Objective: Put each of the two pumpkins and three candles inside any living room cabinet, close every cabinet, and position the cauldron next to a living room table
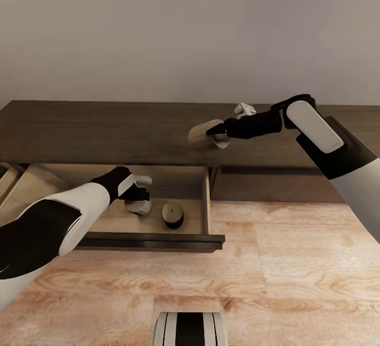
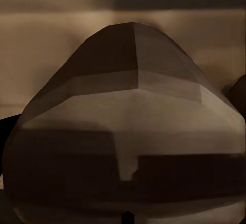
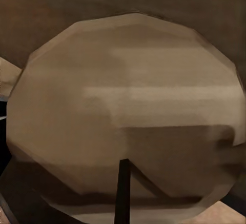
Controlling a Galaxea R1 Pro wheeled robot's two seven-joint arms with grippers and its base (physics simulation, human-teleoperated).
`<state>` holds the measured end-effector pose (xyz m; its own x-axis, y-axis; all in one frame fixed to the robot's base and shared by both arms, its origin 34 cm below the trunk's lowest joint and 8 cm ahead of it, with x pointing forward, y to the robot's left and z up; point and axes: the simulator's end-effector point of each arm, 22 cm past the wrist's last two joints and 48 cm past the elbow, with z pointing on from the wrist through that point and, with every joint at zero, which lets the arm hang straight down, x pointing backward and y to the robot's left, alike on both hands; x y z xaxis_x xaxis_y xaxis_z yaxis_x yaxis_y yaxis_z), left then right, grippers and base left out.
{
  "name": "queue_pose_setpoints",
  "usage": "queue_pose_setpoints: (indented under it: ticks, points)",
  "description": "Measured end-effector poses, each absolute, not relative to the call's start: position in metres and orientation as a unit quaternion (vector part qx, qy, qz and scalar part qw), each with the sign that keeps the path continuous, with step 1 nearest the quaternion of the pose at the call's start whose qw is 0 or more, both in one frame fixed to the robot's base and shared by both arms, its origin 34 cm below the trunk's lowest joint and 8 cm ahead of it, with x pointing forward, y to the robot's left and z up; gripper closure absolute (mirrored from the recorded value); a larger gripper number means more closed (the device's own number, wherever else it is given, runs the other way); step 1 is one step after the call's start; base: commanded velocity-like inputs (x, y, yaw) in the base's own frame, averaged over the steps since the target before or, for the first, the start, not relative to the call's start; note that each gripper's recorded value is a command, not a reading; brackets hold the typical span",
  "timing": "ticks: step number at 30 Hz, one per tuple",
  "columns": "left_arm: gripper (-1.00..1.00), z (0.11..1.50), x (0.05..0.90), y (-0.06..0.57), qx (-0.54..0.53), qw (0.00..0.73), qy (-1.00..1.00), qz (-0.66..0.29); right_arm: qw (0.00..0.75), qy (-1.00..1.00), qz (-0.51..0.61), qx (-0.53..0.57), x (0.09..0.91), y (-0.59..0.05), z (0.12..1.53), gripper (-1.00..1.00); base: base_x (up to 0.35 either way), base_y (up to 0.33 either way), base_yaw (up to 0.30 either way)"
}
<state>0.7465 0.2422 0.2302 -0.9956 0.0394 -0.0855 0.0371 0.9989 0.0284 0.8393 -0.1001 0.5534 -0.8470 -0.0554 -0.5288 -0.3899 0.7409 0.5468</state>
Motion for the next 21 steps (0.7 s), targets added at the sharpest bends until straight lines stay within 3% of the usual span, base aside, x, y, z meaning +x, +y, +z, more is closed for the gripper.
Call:
queue_pose_setpoints:
  ticks: [21]
  points:
    - [1.00,0.194,0.730,0.243,0.020,0.014,1.000,0.013,0.227,0.902,0.346,-0.122,0.839,-0.095,0.518,1.00,0.000,0.000,0.000]
